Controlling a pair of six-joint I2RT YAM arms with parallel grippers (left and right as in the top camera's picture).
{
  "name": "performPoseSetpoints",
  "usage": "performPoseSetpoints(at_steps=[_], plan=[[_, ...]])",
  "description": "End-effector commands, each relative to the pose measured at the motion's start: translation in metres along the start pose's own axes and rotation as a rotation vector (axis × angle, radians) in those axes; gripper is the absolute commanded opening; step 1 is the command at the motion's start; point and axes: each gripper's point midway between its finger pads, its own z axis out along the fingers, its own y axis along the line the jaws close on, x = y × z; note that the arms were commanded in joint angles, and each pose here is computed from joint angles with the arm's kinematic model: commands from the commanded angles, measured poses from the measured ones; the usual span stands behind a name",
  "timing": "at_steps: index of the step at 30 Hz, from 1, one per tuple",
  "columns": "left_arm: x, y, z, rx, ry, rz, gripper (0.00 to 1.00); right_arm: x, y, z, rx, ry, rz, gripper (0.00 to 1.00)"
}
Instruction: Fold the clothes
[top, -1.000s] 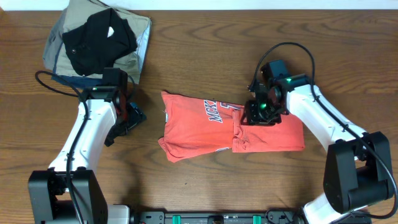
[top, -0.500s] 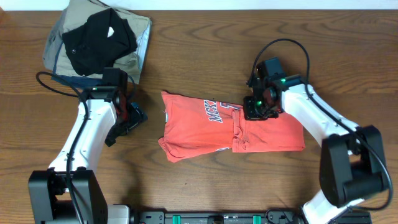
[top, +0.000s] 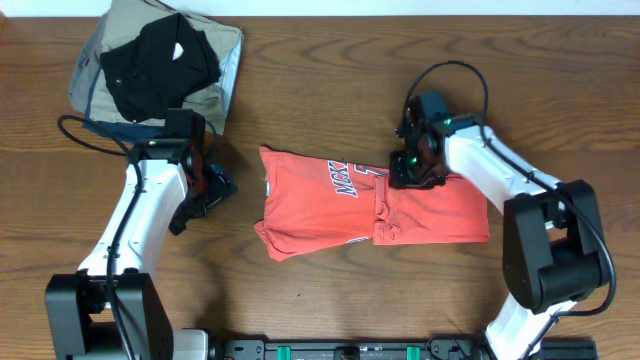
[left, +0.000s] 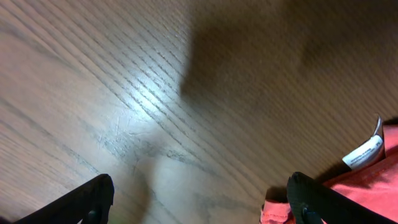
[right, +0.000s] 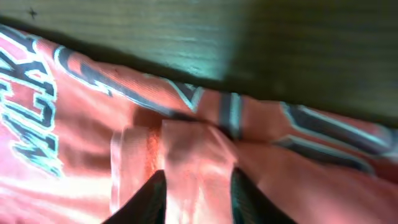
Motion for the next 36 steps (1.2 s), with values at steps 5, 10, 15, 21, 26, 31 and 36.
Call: performPoseSetpoints(at_steps=[5,10,15,21,26,31,36], plan=[[0.004,0.002,0.005,-0.01,0.022,0.017,0.9,-0.028,-0.036,-0.114,0.126,-0.174,0.054,0.46],[0.003,0.001,0.005,-0.005,0.016,0.016,0.9,-0.003,-0.069,-0.137,0.18,-0.134,0.152,0.43],[0.001,-0.002,0.005,0.008,0.011,0.015,0.9,0.02,-0.088,-0.118,0.195,-0.052,0.202,0.28],[0.002,-0.001,0.005,0.006,0.014,0.015,0.9,0.049,-0.101,-0.071,0.207,0.021,0.25,0.23],[0.002,-0.001,0.005,0.006,0.013,0.015,0.9,0.063,-0.115,-0.039,0.234,0.014,0.296,0.26],[0.002,-0.001,0.005,0.006,0.013,0.015,0.9,0.079,-0.132,-0.016,0.282,0.006,0.346,0.36],[0.001,-0.001,0.005,0.006,0.013,0.015,0.9,0.084,-0.14,-0.013,0.292,0.006,0.376,0.38]])
